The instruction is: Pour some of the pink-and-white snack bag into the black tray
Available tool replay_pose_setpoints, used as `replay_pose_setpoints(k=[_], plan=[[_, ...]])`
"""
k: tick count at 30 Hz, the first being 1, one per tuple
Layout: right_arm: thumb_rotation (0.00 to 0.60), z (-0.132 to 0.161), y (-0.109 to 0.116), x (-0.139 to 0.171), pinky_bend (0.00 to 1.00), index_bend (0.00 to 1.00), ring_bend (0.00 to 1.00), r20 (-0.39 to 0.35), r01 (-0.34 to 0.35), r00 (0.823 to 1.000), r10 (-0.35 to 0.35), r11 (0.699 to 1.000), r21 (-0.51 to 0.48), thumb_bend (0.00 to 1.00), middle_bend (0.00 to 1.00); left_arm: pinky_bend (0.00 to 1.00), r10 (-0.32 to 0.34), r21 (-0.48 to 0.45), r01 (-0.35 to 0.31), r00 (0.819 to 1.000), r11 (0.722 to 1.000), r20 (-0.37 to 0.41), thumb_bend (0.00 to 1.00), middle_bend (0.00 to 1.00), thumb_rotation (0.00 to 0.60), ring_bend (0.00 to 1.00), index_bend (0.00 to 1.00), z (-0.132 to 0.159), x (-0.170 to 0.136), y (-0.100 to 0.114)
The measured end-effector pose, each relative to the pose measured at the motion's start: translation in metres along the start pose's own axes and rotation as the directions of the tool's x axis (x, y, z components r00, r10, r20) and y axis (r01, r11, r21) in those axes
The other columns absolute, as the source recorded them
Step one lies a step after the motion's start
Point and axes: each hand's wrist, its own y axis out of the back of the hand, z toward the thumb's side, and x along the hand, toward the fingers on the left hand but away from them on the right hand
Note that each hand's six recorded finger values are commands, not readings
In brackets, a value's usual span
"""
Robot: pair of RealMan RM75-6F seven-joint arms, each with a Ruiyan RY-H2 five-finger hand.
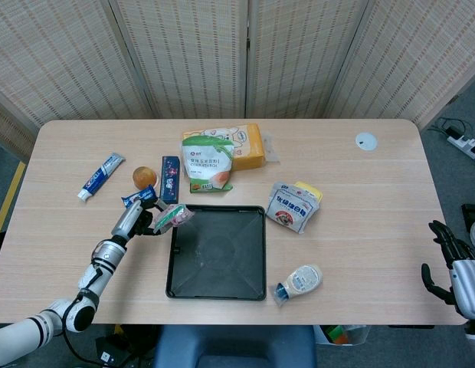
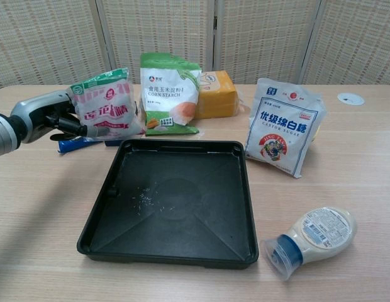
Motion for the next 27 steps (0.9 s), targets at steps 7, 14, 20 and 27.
replay_pose_setpoints(k=[7, 14, 20, 27], plan=[[0.600, 0.001, -0.003, -0.003, 0.20, 0.00, 0.25, -0.006, -0.007, 1.000, 0.007, 1.000, -0.003, 0.55, 0.09, 1.00, 0.097, 0.032, -0.094, 0.991, 0.995, -0.092, 0.73, 0.79, 0.600, 0.88, 0.71, -0.041, 0.002, 0.038], [0.600, 0.002, -0.002, -0.003, 0.20, 0.00, 0.25, -0.004, -0.006, 1.000, 0.006, 1.000, 0.001, 0.55, 0.09, 1.00, 0.153, 0.039, -0.149, 0.966, 0.988, -0.206, 0.73, 0.79, 0.600, 0.88, 0.71, -0.082, 0.003, 0.055], [0.600, 0.003, -0.003, -0.003, 0.20, 0.00, 0.25, -0.006, -0.011, 1.000, 0.011, 1.000, 0.002, 0.55, 0.09, 1.00, 0.139, 0.011, -0.140, 0.955, 0.990, -0.261, 0.73, 0.79, 0.600, 0.88, 0.70, -0.100, 0.003, 0.043], [0.600, 0.004, -0.002, -0.003, 0.20, 0.00, 0.25, -0.006, -0.010, 1.000, 0.010, 1.000, 0.005, 0.55, 0.09, 1.00, 0.107, 0.001, -0.111, 0.961, 0.994, -0.256, 0.72, 0.79, 0.600, 0.88, 0.70, -0.099, 0.007, 0.027]])
